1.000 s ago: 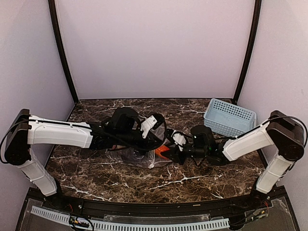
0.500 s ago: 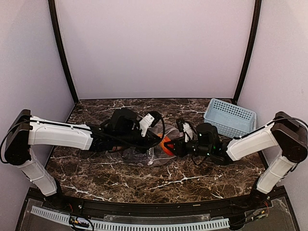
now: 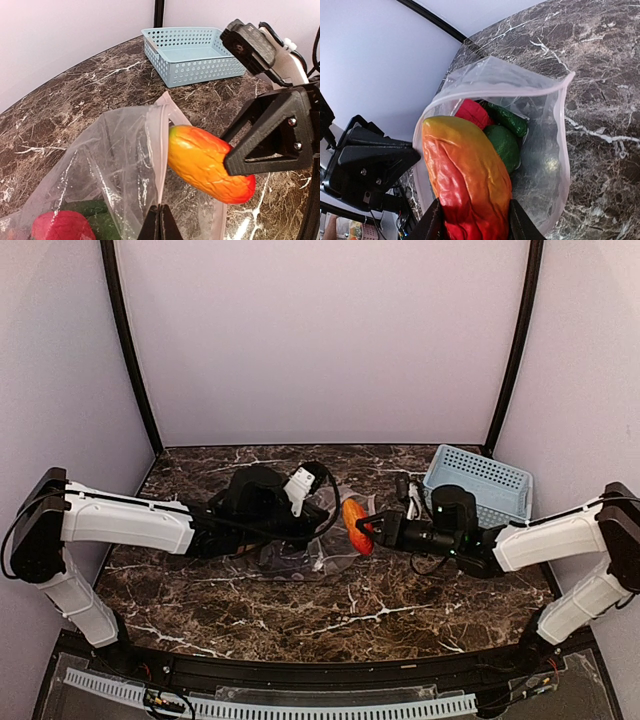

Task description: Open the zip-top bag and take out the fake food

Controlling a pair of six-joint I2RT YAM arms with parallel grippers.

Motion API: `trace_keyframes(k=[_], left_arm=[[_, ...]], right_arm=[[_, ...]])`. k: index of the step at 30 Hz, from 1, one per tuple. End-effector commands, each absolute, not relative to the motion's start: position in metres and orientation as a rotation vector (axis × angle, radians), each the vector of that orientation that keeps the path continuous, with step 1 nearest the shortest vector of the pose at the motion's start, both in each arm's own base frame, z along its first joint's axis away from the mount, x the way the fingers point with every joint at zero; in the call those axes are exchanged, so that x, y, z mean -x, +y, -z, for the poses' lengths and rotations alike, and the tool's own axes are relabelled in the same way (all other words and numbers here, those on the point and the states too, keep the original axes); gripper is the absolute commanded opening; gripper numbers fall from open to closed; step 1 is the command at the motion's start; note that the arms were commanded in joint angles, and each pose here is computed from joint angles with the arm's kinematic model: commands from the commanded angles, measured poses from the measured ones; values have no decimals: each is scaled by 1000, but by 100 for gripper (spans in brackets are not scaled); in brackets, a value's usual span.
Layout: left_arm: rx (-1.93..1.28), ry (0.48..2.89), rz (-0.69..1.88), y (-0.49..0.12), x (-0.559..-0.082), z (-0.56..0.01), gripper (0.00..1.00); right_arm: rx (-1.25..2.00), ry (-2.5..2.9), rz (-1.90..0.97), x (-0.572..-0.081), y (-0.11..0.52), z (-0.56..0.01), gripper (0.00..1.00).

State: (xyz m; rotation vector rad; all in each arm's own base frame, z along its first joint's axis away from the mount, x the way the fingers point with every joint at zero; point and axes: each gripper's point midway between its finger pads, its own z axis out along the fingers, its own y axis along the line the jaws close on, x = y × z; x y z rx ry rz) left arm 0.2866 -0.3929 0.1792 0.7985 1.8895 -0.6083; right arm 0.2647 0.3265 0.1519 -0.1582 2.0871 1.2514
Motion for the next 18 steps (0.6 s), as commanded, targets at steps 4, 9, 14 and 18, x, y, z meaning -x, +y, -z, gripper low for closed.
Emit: trace_keyframes(k=[4,9,14,18], left_arm=[[-736,1900,516,-385,-301,-177,1],[-736,1896,505,-387,-304,-179,1],[-737,1891,516,-389,-303,-180,1],[-742,1894,517,-388,-302,-179,1]], right_arm=[[130,2161,-1242,-240,301,-144,16],[132,2145,-1113,-244,268,-158,18],[-8,2070,-945,-286,199,-178,18],[-102,2011,-831,-325,148,-196,18]])
